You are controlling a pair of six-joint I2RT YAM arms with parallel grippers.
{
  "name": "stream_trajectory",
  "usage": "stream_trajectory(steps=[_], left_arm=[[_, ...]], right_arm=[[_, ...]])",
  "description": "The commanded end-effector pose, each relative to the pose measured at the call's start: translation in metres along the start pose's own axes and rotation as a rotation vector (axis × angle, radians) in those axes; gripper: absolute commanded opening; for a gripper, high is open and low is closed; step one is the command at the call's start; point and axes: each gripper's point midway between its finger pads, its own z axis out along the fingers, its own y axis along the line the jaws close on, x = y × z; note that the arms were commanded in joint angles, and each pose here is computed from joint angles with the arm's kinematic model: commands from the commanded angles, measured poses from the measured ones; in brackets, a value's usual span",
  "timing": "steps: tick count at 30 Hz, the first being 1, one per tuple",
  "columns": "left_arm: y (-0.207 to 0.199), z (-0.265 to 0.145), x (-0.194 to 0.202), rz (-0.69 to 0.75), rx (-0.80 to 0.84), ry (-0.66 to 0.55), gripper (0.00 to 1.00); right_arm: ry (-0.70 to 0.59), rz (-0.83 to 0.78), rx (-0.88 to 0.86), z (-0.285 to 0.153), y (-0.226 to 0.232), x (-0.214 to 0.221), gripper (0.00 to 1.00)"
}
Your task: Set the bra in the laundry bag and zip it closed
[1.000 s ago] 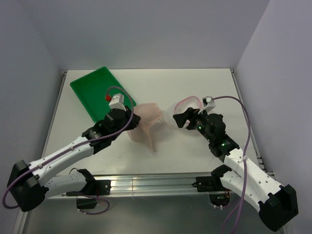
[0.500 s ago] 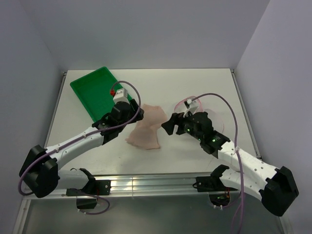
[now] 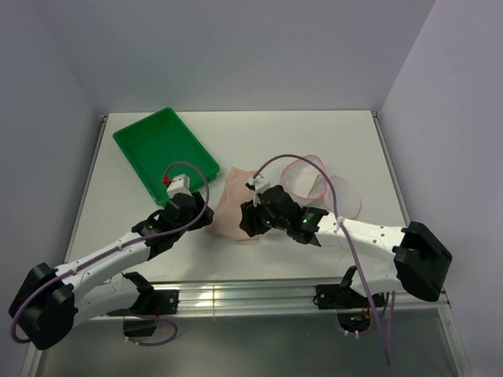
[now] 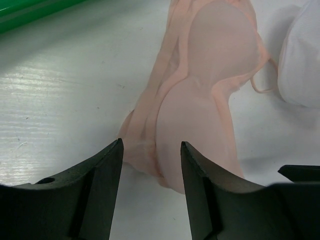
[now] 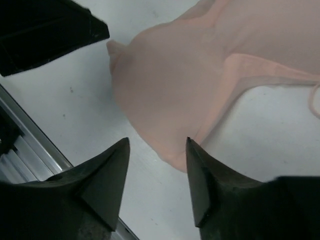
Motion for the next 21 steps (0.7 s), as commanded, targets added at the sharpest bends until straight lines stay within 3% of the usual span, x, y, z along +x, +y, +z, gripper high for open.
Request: stream_trajectory(steps=[1, 5, 9, 21], left_arm=[[0.004, -0.003, 0.002, -0.035, 0.014, 0.001, 0.55], [0.021, -0.003, -0.001, -0.071, -0.008, -0.039, 0.55], [0.036, -0.007, -0.023, -0.166, -0.003, -0.152, 0.54], [0.032, -0.022, -0.034, -0.195, 0.089, -0.235, 0.53]], right_arm=[[-0.01, -0.119, -0.039, 0.003, 0.019, -0.005, 0.61], [0.032, -0.279, -0.07, 0.012, 0.037, 0.013, 0.73], [0.014, -0.374, -0.049, 0.03, 0.036, 0.015, 0.85], [0.008, -0.528, 0.13, 0.073, 0.029, 0.006, 0.84]])
